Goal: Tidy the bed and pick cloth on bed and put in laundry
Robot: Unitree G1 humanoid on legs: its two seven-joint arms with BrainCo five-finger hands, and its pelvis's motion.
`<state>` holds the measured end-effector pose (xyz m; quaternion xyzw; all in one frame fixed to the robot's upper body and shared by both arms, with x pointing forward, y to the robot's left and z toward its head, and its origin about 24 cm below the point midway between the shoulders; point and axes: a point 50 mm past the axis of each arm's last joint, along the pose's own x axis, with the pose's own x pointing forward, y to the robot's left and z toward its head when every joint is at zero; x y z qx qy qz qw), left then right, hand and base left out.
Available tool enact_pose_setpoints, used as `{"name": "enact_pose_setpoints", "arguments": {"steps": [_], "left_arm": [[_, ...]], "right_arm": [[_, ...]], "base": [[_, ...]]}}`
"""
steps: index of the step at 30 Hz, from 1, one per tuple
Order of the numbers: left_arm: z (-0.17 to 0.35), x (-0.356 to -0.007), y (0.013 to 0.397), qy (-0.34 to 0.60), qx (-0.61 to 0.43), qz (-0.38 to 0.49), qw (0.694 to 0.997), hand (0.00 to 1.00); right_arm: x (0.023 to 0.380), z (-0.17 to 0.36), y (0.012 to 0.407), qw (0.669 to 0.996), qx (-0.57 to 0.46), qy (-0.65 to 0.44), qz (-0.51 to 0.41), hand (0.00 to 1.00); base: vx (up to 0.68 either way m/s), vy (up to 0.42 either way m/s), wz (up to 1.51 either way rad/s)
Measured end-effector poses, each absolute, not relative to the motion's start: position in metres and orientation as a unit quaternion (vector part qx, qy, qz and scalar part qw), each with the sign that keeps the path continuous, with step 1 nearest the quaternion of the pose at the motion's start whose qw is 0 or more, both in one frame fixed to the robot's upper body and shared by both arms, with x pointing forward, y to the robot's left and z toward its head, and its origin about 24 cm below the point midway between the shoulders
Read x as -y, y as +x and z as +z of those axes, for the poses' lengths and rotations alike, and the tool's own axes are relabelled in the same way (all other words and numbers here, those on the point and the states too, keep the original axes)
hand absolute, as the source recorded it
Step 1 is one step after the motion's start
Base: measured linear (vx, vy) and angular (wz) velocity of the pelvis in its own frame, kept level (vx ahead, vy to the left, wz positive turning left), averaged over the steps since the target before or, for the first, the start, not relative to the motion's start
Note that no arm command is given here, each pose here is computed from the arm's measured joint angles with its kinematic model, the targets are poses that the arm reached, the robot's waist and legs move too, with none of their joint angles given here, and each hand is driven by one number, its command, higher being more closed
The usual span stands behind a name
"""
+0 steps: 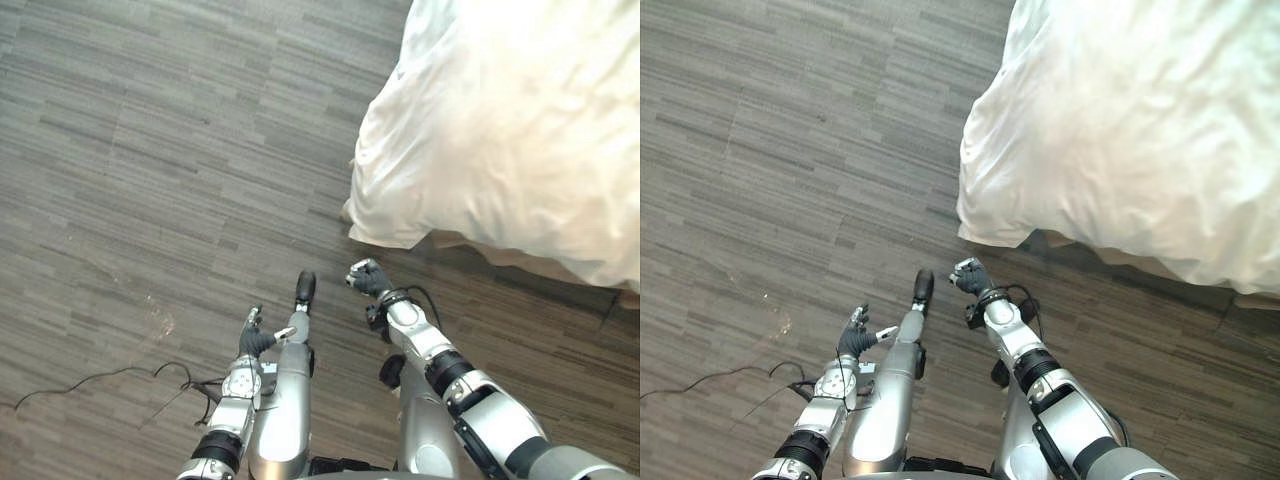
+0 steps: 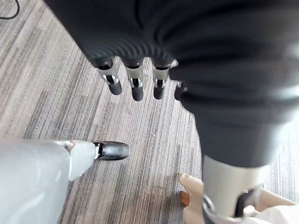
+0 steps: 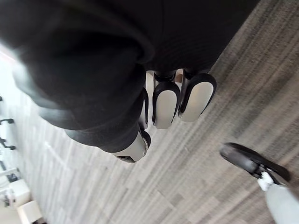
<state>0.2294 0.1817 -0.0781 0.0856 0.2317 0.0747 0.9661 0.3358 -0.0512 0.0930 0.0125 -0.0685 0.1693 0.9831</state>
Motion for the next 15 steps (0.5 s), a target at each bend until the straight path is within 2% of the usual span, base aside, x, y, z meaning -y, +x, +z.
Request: {"name": "enact_pose_setpoints", "arguments": {"steps": [1, 2, 3, 6, 9, 11, 15], "left_arm": [[-0.078, -0.182, 0.229, 0.086, -0.232, 0.075, 0.966, 0.00], [-0.084, -0.186, 0.223, 0.091, -0.247, 0.077, 0.962, 0.00], [-0.089, -0.188, 0.218, 0.094, -0.260, 0.079, 0.958, 0.00], [-0.096, -0.193, 0.207, 0.099, -0.279, 0.082, 0.952, 0.00], [-0.098, -0.197, 0.203, 0.104, -0.285, 0.084, 0.949, 0.00], [-0.098, -0.199, 0.204, 0.106, -0.284, 0.085, 0.949, 0.00], [-0.096, -0.195, 0.207, 0.100, -0.274, 0.082, 0.953, 0.00]], "right_arm": [[0.051, 0.094, 0.336, 0.983, 0.071, 0.015, 0.170, 1.00], [0.047, 0.139, 0.330, 0.966, 0.164, 0.097, 0.175, 1.00], [0.048, 0.164, 0.327, 0.951, 0.213, 0.143, 0.172, 1.00], [0.070, 0.210, 0.332, 0.915, 0.299, 0.237, 0.129, 1.00], [0.102, 0.245, 0.343, 0.890, 0.355, 0.278, 0.062, 1.00], [0.119, 0.251, 0.353, 0.891, 0.356, 0.280, 0.024, 1.00], [0.159, 0.227, 0.375, 0.918, 0.294, 0.253, -0.077, 1.00]], "base": [[-0.04, -0.068, -0.23], [-0.02, -0.064, -0.15], [0.00, -0.065, -0.15], [0.03, -0.039, -0.03], [0.02, -0.023, -0.07], [0.00, -0.002, -0.04], [-0.02, -0.002, -0.16]]}}
